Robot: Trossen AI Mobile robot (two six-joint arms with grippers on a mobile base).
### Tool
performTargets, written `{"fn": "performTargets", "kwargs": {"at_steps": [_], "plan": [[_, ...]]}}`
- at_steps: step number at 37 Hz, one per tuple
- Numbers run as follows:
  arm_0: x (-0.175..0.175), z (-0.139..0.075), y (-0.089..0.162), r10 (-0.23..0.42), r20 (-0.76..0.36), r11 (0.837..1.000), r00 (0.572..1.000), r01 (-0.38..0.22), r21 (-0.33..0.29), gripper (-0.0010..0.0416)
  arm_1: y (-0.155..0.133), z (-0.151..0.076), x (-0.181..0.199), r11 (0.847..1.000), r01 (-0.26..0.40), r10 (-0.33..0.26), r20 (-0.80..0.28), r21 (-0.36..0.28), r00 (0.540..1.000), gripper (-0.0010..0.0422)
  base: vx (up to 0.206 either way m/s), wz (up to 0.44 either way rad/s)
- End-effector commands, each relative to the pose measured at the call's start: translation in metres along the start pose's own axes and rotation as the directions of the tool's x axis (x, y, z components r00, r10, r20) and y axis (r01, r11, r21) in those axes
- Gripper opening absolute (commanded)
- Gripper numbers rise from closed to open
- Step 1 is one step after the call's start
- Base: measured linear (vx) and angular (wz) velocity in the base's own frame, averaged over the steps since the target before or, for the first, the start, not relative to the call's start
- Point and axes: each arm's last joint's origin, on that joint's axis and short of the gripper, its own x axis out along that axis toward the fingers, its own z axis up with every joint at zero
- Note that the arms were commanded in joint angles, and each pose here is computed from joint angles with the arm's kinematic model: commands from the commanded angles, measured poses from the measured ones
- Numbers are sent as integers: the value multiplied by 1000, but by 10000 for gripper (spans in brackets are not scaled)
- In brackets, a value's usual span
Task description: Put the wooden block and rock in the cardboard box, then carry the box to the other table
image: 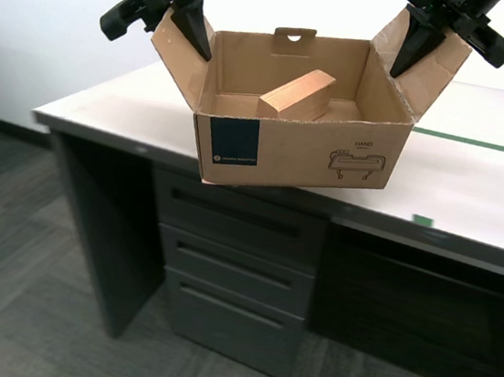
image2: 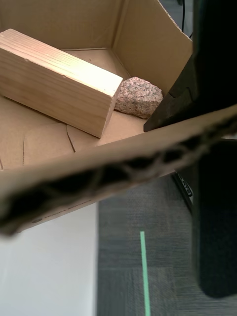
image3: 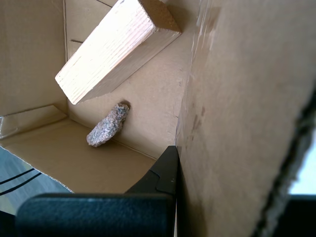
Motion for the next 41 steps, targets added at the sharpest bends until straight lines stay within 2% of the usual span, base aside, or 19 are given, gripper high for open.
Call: {"fn": "performTargets", "kwargs": {"at_steps": [1, 6, 13, 21, 30, 37, 41], "plan": [[0, 0, 1, 4, -4, 1000, 1000, -4, 18, -1, -1, 0, -2, 1000, 8, -8, -2, 23, 1000, -1, -89, 421], [-1, -4, 2, 4, -36, 997, 999, -1, 83, -1, -2, -3, -4, 999, 17, -16, -18, 48, 1000, -1, -86, 421], [-2, -4, 3, 4, -35, 995, 999, 0, 97, -1, -2, -4, -5, 997, 18, -16, -29, 81, 999, -1, -79, 418], [-1, -3, 5, 5, -28, 998, 1000, -3, 66, -1, -1, -6, -5, 997, 15, -11, -51, 72, 999, -1, -59, 397], [-1, -7, 5, 5, -57, 998, 998, -1, 69, -1, -1, -9, -6, 1000, 8, -6, -78, 30, 997, -1, -9, 347], [-1, -6, 6, 4, -49, 998, 999, -2, 57, -1, -1, -9, -6, 999, 9, -6, -78, 46, 997, -1, 6, 339], [-1, -6, 6, 5, -52, 997, 999, -1, 75, -1, -1, -9, -6, 998, 11, -6, -72, 59, 997, -1, 7, 354]]}}
